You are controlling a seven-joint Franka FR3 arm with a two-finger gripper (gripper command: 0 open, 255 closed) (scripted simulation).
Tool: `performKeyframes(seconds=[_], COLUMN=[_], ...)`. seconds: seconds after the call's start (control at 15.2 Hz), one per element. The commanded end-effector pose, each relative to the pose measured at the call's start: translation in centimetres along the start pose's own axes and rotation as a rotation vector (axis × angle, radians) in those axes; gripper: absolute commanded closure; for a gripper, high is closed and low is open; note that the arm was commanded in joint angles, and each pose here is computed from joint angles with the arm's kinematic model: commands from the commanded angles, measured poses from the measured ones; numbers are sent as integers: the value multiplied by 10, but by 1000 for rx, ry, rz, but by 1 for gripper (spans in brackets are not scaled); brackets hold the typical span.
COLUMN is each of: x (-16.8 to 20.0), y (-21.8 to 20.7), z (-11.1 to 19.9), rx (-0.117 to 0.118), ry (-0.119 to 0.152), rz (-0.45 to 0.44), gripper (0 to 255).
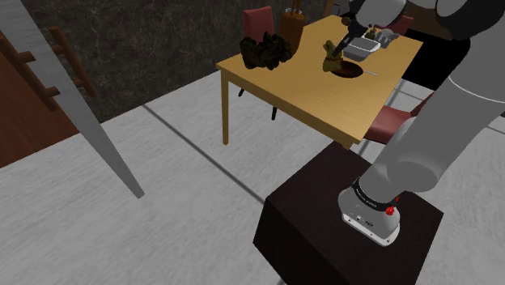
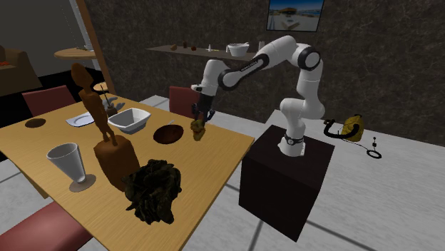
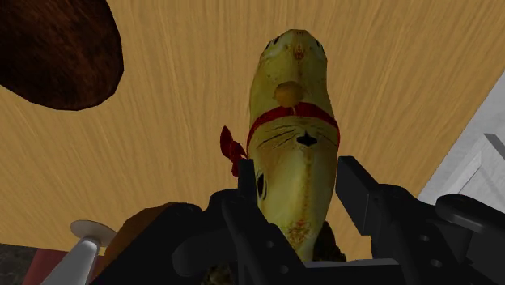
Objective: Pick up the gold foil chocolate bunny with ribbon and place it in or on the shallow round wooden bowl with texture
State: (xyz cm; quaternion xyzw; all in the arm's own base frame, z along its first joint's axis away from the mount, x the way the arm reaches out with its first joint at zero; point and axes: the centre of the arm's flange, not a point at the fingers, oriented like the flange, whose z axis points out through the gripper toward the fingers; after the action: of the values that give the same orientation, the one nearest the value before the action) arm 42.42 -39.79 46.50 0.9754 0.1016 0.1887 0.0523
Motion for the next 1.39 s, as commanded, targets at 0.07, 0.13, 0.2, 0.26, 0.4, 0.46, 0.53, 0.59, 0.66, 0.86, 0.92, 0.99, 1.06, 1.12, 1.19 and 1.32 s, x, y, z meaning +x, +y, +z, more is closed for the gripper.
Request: performKeyframes(seconds=[0.07,0.13,0.2,0.26,0.4,0.46,0.53,0.59,0.66,0.86,0.92,0.99,1.06,1.12,1.19,1.32], x=[-9,-12,-14,-16,-21,-24,-26,-29,-31,-38,-41,-43,-46,-48,-51,-55], y=[40,53,66,79,105,118,131,144,157,195,208,221,234,247,263,262], z=[1,1,1,1,2,2,2,2,2,3,3,3,3,3,3,13], rx=[0,0,0,0,0,0,0,0,0,0,0,0,0,0,0,0], ry=[4,4,4,4,4,4,4,4,4,4,4,4,4,4,4,4], rz=[-3,-3,-3,-3,-3,-3,-3,-3,-3,-3,-3,-3,-3,-3,-3,-3], gripper=[255,255,255,255,255,255,255,255,255,255,255,255,255,255,255,255])
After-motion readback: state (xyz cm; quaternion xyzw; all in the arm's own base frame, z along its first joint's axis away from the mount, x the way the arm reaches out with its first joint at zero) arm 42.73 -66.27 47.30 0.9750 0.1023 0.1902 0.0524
